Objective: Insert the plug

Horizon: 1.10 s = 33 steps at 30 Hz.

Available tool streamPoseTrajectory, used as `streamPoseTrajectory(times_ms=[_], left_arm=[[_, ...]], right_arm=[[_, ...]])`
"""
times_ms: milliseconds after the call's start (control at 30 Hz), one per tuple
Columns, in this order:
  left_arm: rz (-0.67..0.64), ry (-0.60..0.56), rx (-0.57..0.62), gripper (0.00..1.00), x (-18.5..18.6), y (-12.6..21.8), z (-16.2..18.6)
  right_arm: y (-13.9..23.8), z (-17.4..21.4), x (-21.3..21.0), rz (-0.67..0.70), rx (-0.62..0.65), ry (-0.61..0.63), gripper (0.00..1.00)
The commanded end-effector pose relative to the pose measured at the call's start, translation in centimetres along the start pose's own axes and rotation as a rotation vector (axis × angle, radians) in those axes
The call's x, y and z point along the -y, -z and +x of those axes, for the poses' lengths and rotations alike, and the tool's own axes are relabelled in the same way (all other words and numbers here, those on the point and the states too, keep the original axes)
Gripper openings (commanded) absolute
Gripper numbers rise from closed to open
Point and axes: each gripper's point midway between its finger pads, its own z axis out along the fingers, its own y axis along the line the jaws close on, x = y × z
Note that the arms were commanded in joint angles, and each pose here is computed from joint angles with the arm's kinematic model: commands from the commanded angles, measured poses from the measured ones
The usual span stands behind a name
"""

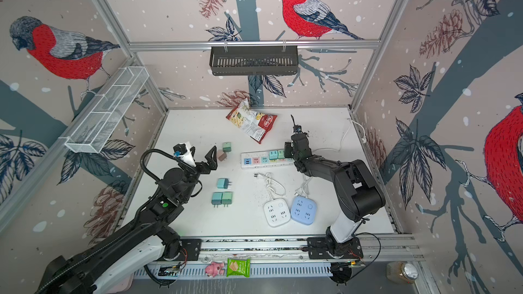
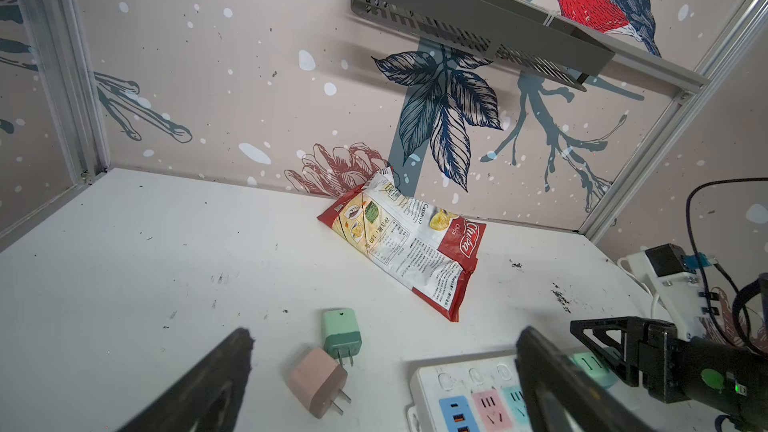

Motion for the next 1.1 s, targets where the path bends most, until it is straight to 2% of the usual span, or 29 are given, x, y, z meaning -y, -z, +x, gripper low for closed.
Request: streamPoseTrajectory(times_ms=[0, 200, 333, 433, 567, 733, 900, 1067], left_arm=[[-0.002, 0.011, 0.021, 0.98, 0.0, 0.0, -0.6], [0.003, 0.004, 0.011, 0.98, 0.2, -0.2, -0.4], [0.002, 0.000, 0.012, 0.98, 0.2, -0.2, -0.5], [0.002, -0.001, 0.012, 0.98, 0.2, -0.2, -0.5], [0.008, 0.001, 0.011, 0.98, 0.3, -0.2, -0.5], [0.016, 0.007, 0.018, 0.98, 0.4, 0.0, -0.8], [0.021, 0.012, 0.031, 0.98, 0.4, 0.2, -1.1], [0.024, 0.010, 0.030, 0.98, 0.5, 0.2, -1.1]], right_arm=[[0.1, 2.2, 0.6, 0.071, -0.075, 0.062, 0.52], [0.3, 1.6, 0.4, 0.057, -0.055, 0.059, 0.52], [0.9, -0.6, 1.1, 0.006, -0.028, -0.019, 0.51], [2.8, -1.9, 1.9, 0.002, 0.031, -0.056, 0.52], [4.6, -1.5, 2.4, -0.006, 0.068, -0.080, 0.54], [4.8, 0.2, 2.1, -0.030, 0.018, -0.098, 0.52], [5.4, 0.6, 1.9, -0.044, 0.020, -0.109, 0.52], [4.6, 1.7, 1.5, -0.053, -0.029, -0.102, 0.50]])
